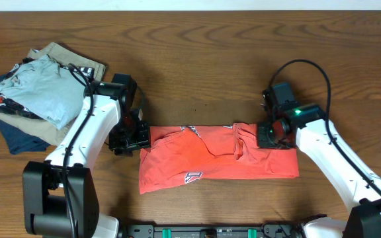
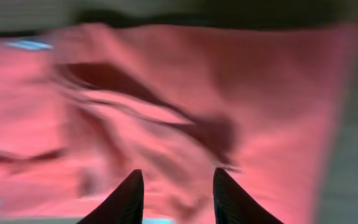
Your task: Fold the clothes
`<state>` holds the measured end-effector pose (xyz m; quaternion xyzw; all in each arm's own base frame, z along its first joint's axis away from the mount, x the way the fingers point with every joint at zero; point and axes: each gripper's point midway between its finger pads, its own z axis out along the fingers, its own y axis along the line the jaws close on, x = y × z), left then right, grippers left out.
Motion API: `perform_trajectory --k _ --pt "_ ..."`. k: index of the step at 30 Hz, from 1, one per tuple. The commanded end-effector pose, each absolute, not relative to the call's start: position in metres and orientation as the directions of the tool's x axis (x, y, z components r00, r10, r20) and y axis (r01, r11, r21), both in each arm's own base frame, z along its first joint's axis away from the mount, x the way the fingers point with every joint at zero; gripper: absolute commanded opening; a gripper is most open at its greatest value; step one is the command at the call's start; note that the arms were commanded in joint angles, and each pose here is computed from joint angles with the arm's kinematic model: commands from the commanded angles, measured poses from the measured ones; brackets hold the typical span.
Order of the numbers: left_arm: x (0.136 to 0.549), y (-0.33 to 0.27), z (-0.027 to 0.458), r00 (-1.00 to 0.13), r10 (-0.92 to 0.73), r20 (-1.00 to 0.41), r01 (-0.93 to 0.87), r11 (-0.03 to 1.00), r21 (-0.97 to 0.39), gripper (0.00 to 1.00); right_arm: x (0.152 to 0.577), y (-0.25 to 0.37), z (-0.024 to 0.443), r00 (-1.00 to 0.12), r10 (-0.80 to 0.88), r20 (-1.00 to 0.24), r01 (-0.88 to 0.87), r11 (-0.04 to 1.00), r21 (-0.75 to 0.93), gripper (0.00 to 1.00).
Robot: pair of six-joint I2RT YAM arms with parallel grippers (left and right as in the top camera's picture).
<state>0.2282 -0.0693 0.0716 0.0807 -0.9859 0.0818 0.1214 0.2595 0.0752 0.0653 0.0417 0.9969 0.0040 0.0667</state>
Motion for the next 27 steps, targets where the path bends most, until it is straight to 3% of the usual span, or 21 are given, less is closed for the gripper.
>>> perform_trajectory --k 1,15,17,20,23,27 --pt "0.224 -0.071 0.068 -0.952 -0.143 0.272 -0.187 0.972 -0.143 0.52 0.265 0.043 0.069 -0.966 0.175 -0.191 0.198 0.974 -0.11 0.36" --pt "0.223 -0.07 0.066 -0.951 -0.144 0.273 -0.188 0.972 -0.143 0.53 0.239 0.064 0.039 -0.984 0.163 -0.075 0.162 0.987 0.013 0.34" --pt "0.223 -0.07 0.066 -0.951 -0.144 0.273 -0.188 0.972 -0.143 0.53 0.238 0.069 0.037 -0.984 0.162 -0.068 0.16 0.986 0.04 0.28" --pt "0.223 -0.07 0.066 -0.951 -0.144 0.274 -0.188 0.972 -0.142 0.53 0.241 0.078 0.038 -0.986 0.153 -0.068 0.147 0.985 0.09 0.02" --pt "0.223 -0.07 0.066 -0.951 -0.144 0.274 -0.188 0.972 -0.142 0.52 0.241 0.114 0.044 -0.997 -0.02 -0.076 -0.041 0.96 0.275 0.01" --pt "0.223 -0.07 0.066 -0.951 -0.144 0.273 -0.188 0.972 -0.143 0.52 0.217 0.17 0.067 -0.935 -0.321 -0.153 -0.351 0.762 0.544 0.05"
